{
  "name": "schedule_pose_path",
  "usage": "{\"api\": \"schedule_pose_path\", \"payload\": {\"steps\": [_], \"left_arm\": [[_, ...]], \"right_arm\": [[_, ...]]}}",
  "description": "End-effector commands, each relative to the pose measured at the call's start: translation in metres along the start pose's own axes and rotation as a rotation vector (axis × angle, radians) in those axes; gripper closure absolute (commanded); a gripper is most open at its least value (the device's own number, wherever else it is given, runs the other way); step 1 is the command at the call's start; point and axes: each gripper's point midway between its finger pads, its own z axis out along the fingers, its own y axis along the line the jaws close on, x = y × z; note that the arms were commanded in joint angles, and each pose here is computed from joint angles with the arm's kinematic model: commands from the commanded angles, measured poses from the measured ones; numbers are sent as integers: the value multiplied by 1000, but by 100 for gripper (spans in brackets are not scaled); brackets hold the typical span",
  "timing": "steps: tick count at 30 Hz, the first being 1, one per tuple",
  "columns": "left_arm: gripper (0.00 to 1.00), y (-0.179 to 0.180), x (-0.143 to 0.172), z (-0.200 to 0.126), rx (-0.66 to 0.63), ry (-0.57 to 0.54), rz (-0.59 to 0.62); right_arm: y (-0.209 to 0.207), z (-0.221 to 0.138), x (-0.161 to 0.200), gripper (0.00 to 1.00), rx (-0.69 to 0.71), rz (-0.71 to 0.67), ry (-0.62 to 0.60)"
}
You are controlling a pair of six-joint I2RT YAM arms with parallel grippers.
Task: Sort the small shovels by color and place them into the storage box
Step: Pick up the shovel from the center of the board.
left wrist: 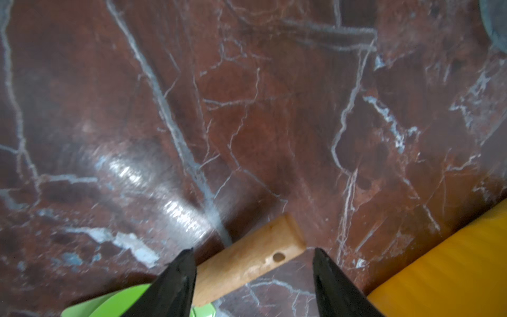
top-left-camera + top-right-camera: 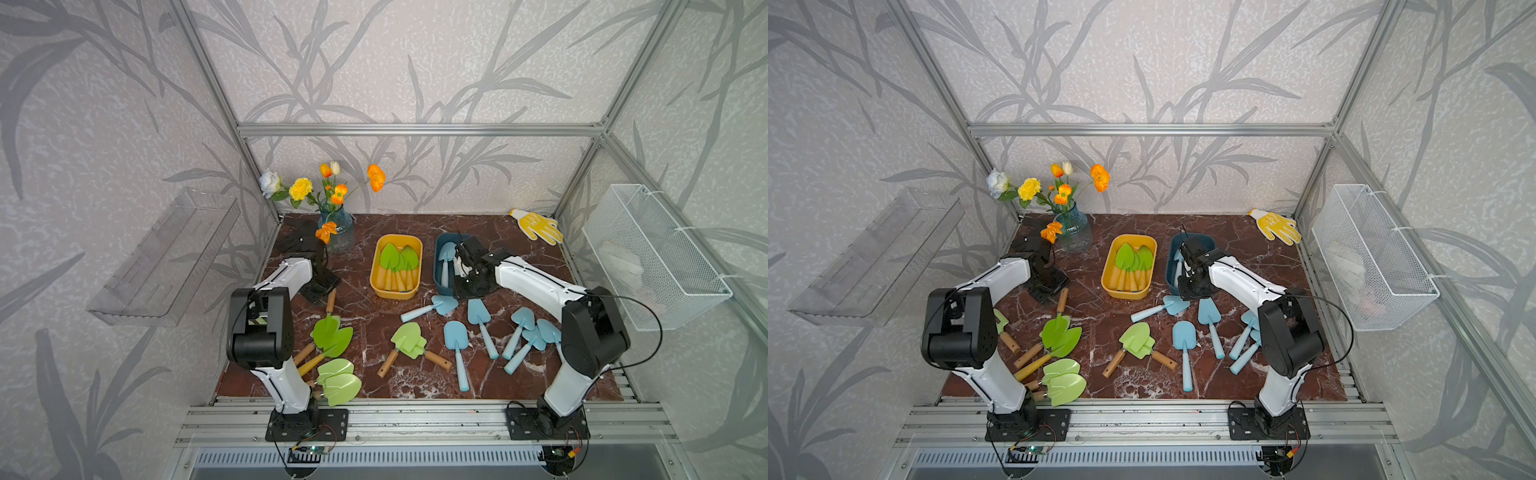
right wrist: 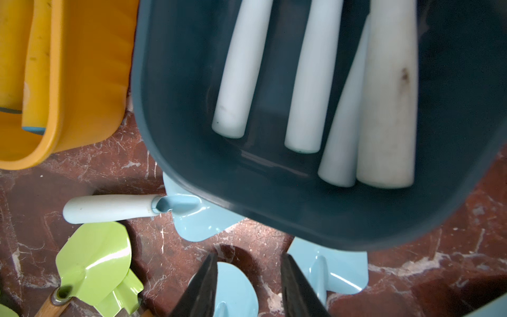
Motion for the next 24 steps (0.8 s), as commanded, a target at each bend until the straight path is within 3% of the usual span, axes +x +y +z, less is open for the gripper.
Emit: {"api": "schedule_pose_path", "payload": {"steps": [1, 8, 16, 24], "left_arm": [[32, -19, -15, 2, 56, -31, -44], [33, -39, 3, 12, 68, 11, 20], [33, -70, 60, 1, 107, 76, 161], [33, -49, 113, 1, 79, 156, 217]], "right_arm": [[-8, -3, 13, 60, 36, -14, 21], [-12, -13, 16, 60, 46, -10, -4], [-13, -11, 19, 60, 47, -5, -3], [-11, -6, 20, 60, 31, -6, 7]]}}
